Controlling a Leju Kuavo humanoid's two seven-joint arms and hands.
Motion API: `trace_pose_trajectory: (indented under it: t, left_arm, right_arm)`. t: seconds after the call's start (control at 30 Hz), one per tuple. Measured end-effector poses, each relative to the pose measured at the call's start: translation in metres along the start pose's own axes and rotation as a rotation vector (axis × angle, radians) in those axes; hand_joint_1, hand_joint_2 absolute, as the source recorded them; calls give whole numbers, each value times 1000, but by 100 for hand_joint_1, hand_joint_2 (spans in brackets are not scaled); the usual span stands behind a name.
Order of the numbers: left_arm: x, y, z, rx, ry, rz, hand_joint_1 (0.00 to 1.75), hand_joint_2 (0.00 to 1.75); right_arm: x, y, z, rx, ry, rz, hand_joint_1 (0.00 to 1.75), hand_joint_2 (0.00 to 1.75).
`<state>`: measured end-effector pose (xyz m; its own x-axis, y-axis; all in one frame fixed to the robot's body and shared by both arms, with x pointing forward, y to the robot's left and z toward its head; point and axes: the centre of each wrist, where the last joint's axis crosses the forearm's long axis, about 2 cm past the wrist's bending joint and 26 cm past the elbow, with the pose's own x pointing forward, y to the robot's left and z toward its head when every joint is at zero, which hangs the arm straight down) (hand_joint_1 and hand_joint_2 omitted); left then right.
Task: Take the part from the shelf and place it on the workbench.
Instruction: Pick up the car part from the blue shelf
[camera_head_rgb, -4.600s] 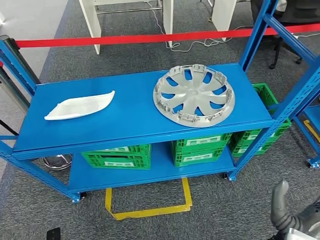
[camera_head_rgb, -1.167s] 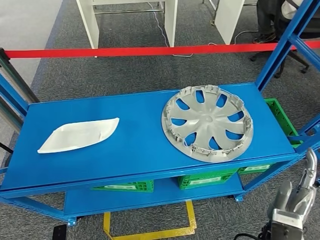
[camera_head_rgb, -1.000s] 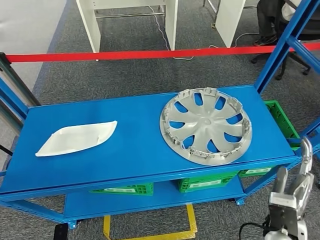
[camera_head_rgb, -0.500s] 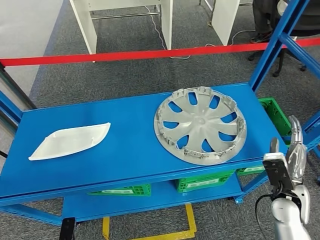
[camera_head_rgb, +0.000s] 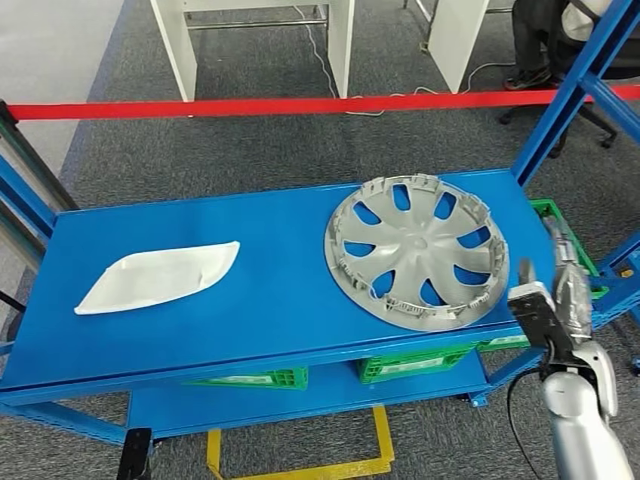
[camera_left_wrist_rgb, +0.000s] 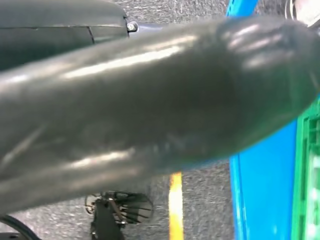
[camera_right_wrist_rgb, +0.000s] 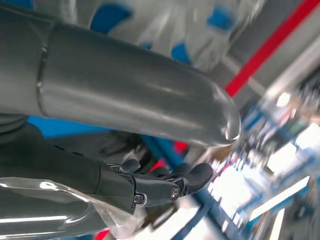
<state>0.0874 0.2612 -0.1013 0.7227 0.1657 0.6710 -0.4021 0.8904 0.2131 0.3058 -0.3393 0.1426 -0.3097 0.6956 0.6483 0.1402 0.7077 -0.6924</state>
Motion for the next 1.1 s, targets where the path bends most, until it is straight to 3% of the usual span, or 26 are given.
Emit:
trace_pose_trajectory:
  t: [0.13, 0.3, 0.47, 0.83, 1.1]
  left_arm:
    - [1, -1, 0, -8, 2, -6, 0, 0]
    - [5, -4, -2, -39, 4, -36, 0, 0]
    - [5, -6, -1, -51, 6, -45, 0, 0]
    - [9, -10, -2, -68, 6, -62, 0, 0]
    - [6, -15, 3, -76, 14, -59, 0, 0]
  right_arm:
    - [3, 5, -10, 77, -27, -8, 0, 0]
    - [42, 24, -67, 341, -194, 27, 0, 0]
    - [59, 42, -79, 436, -239, 50, 0, 0]
    - [84, 67, -92, 468, -269, 190, 0, 0]
    - [107, 108, -73, 365, -237, 240, 0, 0]
